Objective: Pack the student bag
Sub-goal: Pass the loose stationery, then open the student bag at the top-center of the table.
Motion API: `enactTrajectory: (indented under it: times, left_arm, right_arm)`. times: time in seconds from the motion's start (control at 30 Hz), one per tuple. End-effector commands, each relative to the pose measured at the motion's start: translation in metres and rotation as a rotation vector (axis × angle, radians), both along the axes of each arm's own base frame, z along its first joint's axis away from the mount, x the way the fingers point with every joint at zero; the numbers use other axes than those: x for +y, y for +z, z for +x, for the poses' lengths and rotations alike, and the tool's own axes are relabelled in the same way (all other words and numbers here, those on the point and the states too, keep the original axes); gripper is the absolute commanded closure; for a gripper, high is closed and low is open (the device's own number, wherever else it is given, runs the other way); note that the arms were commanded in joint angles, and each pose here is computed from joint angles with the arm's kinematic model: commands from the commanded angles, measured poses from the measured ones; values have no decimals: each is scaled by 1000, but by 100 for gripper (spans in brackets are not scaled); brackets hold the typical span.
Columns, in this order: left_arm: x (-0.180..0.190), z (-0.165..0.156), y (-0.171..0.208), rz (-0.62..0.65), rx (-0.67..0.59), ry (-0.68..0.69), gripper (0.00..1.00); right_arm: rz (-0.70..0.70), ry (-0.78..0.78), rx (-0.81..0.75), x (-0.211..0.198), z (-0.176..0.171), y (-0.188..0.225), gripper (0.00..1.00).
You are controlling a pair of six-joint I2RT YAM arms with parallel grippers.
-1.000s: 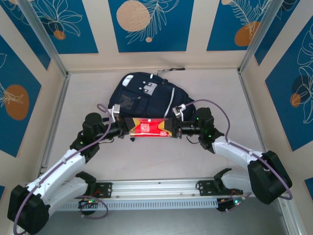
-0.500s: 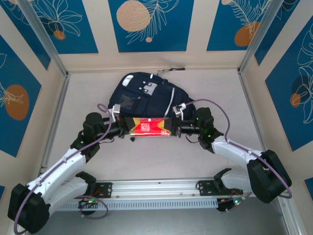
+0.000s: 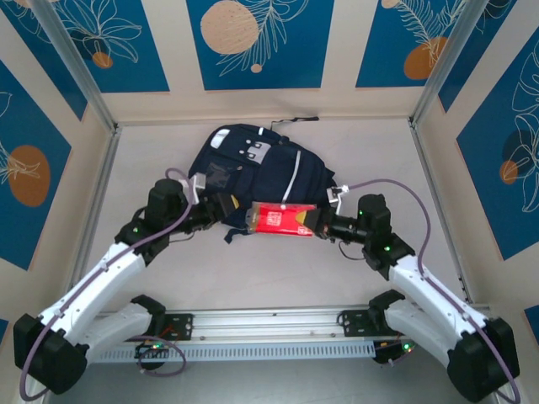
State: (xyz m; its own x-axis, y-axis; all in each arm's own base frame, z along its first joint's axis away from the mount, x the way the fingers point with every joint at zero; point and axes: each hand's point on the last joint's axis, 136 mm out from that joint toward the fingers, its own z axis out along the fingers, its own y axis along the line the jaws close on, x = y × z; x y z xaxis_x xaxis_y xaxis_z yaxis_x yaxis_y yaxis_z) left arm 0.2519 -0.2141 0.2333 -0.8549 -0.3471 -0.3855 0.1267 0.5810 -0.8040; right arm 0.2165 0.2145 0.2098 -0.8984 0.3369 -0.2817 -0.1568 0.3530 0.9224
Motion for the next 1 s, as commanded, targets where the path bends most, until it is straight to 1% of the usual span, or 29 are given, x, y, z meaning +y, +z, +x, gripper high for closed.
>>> enactTrajectory:
  times: [0.0,0.1,0.23,0.33,0.5,0.6,0.73,0.97]
  left_arm:
    - [11,18,-15,246,-39,-15,35]
    - [-17,40,-15,326,-75,-129,33]
    - [-57,70,-30,490,-40,-262,31]
    - [-82,97,-41,635,-57,-288,30]
    - [-119,138,-58,814,-63,-298,26]
    - [-140,150,-71,864,-62,-323,25]
    - [-162,152,-87,916,-79,-352,23]
    - [-178,149,-116,936,-50,-335,22]
  right_arm:
    - [-288,-111,98,-40,-10,-57,100]
    - [-372,-149,101,-57,-16,-70,100]
    - [-477,-226,108,-80,-19,-84,100]
    - [-545,-294,89,-96,-17,-85,100]
    - [-570,-341,46,-106,-14,-82,100]
    - [-581,-343,38,-108,-14,-82,100]
    - [-583,-344,28,-110,-14,-82,100]
    - [-544,-341,38,-109,-12,-87,100]
